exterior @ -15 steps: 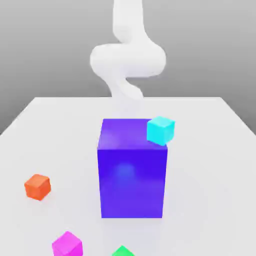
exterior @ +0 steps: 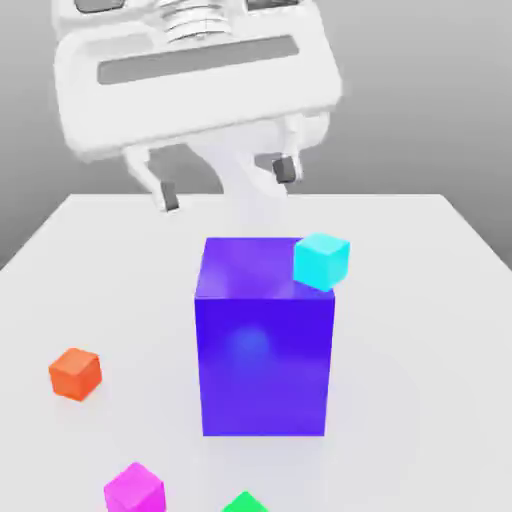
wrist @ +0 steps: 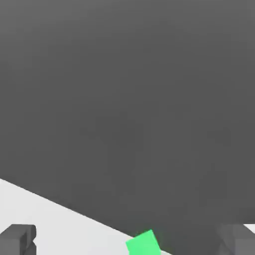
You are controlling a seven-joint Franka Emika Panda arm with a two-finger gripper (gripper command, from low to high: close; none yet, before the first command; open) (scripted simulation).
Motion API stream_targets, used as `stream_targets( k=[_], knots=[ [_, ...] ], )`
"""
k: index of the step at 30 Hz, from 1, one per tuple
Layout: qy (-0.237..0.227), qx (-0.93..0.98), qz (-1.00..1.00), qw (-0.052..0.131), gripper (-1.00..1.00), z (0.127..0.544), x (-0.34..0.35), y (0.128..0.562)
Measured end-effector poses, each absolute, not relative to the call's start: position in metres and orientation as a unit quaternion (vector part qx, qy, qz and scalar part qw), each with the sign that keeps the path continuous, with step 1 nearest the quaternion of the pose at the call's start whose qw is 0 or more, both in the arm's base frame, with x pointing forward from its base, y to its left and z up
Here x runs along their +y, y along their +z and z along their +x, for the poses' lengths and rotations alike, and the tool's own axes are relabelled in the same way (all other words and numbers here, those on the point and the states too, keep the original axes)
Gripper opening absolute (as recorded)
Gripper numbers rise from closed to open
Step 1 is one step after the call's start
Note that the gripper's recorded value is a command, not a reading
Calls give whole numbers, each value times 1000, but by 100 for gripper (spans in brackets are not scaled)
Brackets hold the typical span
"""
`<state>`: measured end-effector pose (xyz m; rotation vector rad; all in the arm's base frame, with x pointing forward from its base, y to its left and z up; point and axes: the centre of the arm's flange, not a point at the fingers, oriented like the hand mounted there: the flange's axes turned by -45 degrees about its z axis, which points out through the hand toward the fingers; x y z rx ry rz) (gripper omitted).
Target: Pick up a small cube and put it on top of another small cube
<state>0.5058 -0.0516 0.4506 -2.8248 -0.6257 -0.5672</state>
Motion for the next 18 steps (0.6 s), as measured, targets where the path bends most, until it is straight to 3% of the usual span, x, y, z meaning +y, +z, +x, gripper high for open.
stream_targets(
  k=[5,9,13,18],
  knots=[
    [-146,-262,-949,96,0,519,-64,372],
    [-111,-302,-943,86,0,520,-76,314],
    [-76,-343,-934,67,0,515,-92,264],
    [-32,-396,-917,32,0,503,-117,216]
  ],
)
